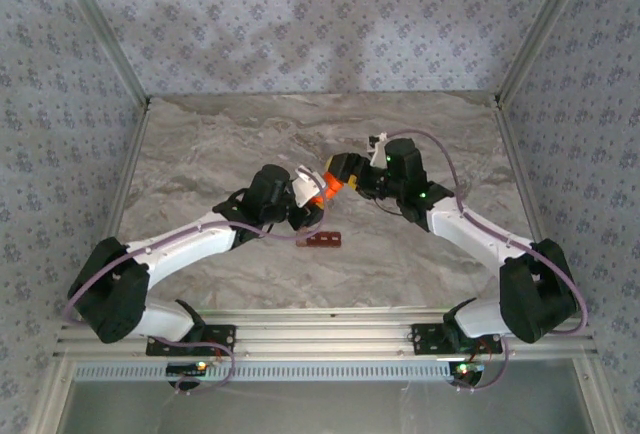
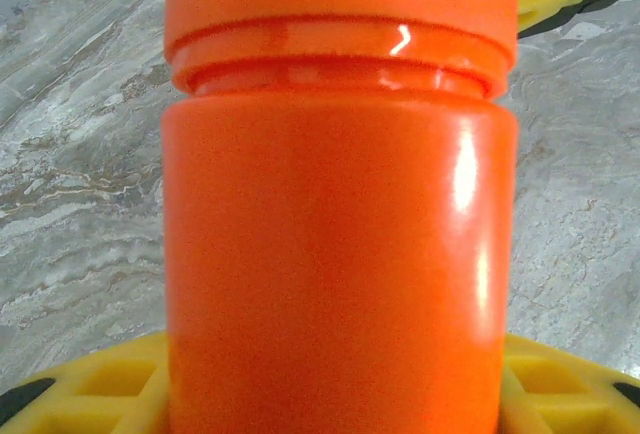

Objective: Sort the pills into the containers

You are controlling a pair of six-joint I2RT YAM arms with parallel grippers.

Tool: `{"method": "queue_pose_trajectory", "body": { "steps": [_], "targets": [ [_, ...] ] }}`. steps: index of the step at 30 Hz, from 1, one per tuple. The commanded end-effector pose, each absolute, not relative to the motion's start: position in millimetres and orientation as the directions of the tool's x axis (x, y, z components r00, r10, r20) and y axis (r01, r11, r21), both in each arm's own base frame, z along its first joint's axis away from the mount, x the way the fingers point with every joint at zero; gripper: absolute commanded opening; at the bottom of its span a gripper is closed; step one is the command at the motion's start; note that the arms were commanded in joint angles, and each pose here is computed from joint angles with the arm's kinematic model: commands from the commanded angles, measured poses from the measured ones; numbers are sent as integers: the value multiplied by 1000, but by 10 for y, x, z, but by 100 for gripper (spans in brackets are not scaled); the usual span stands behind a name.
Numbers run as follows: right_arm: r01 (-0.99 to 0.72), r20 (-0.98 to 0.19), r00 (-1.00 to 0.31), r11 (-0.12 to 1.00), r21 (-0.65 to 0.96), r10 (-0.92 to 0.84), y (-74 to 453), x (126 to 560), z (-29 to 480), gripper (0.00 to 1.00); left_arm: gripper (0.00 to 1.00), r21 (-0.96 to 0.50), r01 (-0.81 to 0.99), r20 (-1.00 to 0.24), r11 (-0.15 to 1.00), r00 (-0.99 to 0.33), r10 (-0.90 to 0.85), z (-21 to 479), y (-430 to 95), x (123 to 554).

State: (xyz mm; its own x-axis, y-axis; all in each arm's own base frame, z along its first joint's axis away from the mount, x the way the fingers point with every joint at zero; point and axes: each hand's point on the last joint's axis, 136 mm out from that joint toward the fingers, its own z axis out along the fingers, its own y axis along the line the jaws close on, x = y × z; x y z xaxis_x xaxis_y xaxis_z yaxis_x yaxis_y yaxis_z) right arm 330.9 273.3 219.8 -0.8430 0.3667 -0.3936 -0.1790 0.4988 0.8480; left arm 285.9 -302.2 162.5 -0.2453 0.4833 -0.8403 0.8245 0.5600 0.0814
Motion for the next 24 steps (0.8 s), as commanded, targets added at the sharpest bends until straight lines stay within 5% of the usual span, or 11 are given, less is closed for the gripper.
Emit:
{"method": "queue_pose_trajectory", "body": {
  "steps": [1, 16, 24],
  "targets": [
    [-158, -379, -844, 501, 851, 379, 2760, 3326, 2193, 77, 0, 108, 826, -865, 554, -196, 461, 1849, -3112, 2918],
    [-194, -393, -851, 487, 851, 349, 2852, 3276, 2215, 52, 0, 102, 824, -875, 558, -193, 444, 1898, -3126, 2933],
    [-288, -492, -780, 476, 831, 387, 2634, 3403, 2327, 47, 0, 11, 843, -905, 538, -220, 364, 1967, -3145, 2856]
  ]
}}
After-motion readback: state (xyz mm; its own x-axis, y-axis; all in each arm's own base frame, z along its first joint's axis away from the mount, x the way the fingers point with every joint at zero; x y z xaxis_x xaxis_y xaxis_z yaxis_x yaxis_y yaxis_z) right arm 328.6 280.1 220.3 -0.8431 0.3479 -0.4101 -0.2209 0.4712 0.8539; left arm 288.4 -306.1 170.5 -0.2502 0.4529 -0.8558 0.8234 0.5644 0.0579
